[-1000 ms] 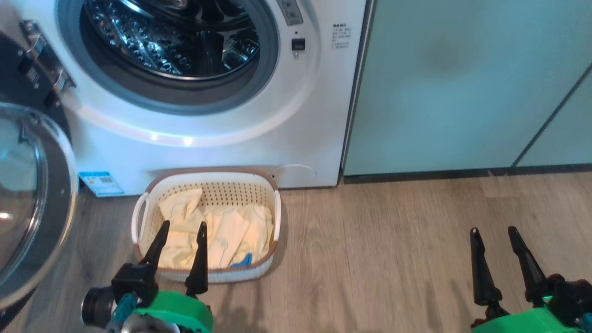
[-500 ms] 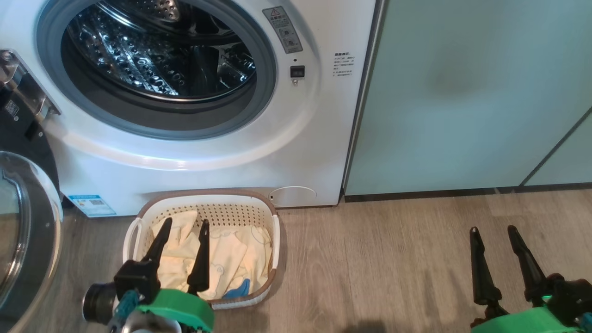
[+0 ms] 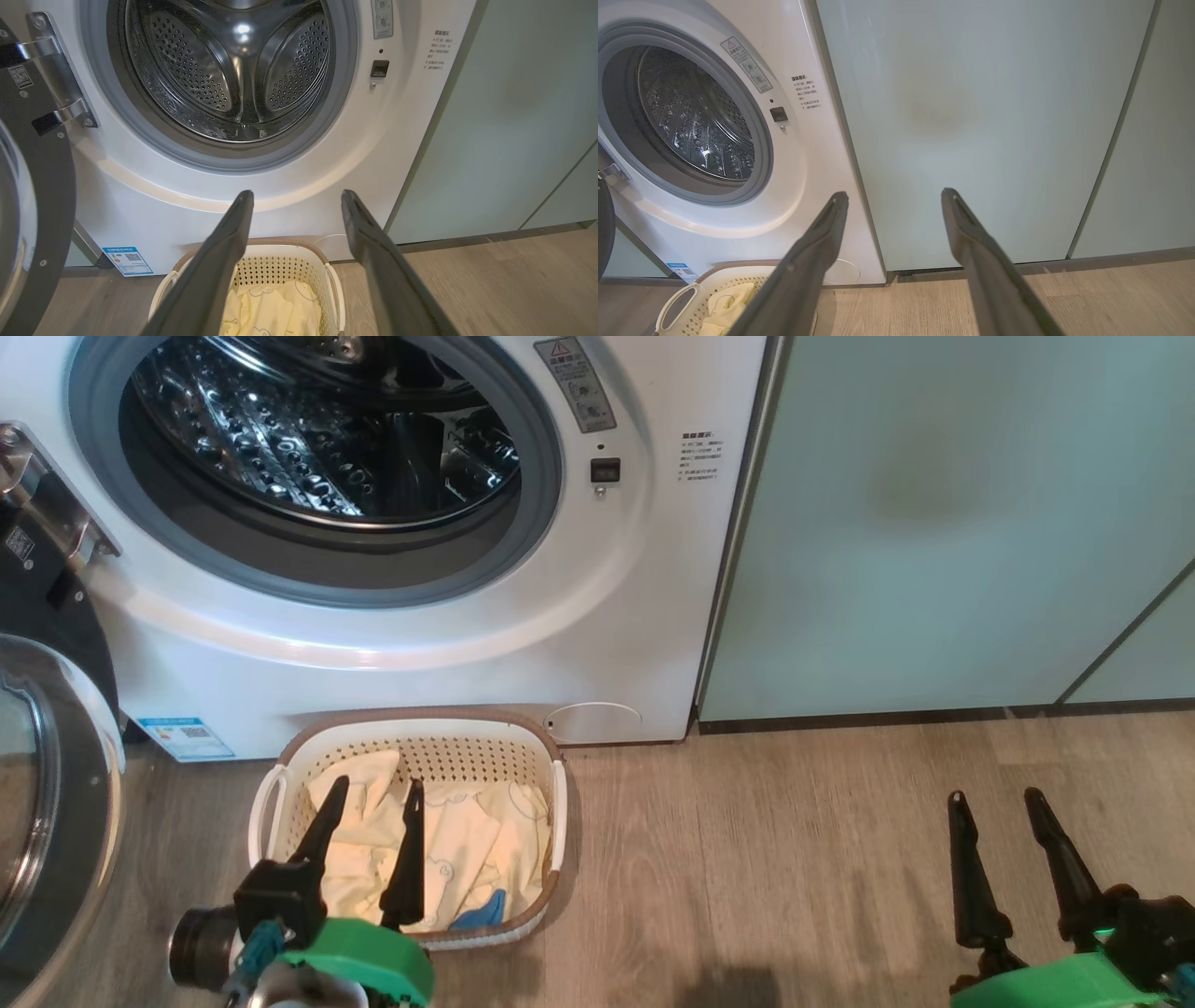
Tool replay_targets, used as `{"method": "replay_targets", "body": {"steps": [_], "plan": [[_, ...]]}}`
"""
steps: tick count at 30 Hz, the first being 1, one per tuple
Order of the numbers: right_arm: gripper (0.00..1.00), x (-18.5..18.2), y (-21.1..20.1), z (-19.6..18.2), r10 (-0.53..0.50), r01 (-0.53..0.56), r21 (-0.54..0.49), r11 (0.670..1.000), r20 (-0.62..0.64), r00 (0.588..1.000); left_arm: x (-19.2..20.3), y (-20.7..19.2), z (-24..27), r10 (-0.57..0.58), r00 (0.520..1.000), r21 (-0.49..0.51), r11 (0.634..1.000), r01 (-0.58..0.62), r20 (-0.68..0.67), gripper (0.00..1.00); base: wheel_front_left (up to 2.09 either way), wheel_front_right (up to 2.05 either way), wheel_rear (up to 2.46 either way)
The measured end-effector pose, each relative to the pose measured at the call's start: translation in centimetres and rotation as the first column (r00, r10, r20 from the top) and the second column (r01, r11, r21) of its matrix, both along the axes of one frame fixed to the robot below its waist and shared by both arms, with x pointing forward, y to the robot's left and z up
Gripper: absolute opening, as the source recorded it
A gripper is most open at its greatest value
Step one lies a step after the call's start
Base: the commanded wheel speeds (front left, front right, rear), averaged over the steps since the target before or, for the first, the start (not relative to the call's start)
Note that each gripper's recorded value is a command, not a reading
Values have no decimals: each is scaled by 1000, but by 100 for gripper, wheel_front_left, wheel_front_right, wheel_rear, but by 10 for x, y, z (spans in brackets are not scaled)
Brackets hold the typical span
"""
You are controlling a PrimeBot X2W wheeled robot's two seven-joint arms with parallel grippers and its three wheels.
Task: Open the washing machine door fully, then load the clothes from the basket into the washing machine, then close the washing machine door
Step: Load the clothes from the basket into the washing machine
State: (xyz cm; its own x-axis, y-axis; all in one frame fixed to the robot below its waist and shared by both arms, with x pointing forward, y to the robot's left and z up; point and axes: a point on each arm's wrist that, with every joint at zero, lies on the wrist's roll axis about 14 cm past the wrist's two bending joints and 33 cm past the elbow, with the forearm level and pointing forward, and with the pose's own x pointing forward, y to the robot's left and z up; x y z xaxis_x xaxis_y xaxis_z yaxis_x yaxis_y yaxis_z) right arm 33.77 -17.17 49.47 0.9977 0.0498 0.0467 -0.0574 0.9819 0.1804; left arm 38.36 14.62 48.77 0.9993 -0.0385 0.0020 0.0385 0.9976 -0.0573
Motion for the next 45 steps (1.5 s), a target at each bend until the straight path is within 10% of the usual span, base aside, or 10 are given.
{"method": "replay_targets", "body": {"steps": [14, 45], "plan": [[100, 14, 6, -16, 22, -22, 2, 1000, -48, 999, 4, -6, -65, -24, 971, -39, 999, 15, -237, 100, 0, 0, 0], [100, 102, 1, -98, 23, -23, 1, 1000, -198, 980, 87, -59, -274, -243, 693, -90, 964, 250, -679, 100, 0, 0, 0]]}}
